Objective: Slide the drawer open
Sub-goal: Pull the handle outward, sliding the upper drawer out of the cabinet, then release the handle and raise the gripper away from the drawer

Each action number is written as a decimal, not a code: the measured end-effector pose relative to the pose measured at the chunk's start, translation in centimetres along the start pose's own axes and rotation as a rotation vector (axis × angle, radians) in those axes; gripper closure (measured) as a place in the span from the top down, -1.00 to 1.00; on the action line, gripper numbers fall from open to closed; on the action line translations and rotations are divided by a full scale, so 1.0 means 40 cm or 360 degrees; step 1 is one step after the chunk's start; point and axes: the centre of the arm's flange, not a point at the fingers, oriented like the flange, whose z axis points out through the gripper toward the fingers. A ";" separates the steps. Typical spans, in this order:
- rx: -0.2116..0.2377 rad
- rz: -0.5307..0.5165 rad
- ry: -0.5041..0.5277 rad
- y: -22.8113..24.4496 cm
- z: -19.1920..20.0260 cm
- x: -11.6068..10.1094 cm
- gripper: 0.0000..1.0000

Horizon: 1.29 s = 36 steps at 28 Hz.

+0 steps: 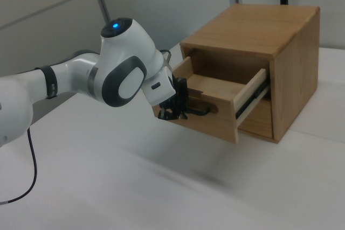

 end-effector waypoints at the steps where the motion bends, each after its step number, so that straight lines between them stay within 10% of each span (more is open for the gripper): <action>1: -0.0014 0.0002 -0.0001 0.003 -0.002 0.002 -0.67; 36: -0.0454 -0.0352 -0.0123 0.065 -0.243 0.028 -0.72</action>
